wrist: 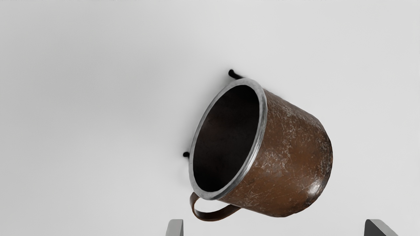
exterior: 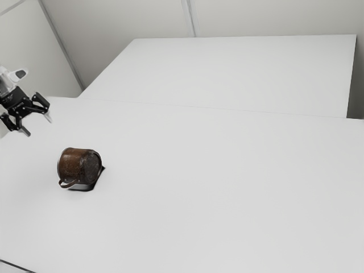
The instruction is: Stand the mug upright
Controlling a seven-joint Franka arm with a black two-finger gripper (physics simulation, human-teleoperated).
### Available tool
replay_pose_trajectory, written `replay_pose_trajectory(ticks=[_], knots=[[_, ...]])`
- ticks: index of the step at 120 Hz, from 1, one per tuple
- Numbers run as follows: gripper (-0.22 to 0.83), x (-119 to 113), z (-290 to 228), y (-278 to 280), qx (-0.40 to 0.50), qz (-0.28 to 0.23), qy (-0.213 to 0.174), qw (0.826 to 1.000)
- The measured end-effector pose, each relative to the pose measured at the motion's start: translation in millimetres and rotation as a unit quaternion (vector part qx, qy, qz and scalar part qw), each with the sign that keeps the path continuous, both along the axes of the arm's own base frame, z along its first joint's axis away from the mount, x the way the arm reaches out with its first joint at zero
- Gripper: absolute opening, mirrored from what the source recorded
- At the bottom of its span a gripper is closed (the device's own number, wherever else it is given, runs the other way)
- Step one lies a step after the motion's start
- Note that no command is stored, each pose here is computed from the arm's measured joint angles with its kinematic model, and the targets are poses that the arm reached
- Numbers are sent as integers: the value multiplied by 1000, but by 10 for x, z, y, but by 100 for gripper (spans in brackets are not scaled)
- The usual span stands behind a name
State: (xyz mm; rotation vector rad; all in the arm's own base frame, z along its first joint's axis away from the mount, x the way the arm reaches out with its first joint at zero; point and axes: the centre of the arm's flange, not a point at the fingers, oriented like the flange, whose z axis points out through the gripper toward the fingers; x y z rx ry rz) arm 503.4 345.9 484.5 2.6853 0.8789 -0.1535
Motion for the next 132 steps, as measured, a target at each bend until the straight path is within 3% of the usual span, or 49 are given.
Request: replay_pose_trajectory(ticks=[39,60,107,114,132], knots=[[62,44,-1138,462,-126,12,-36,991],[61,17,-1422,433,-181,12,-71,981],[61,-142,-1843,93,-319,33,-103,941],[53,-146,-1853,68,-328,34,-105,938],[15,-141,-1820,48,-334,30,-106,936]])
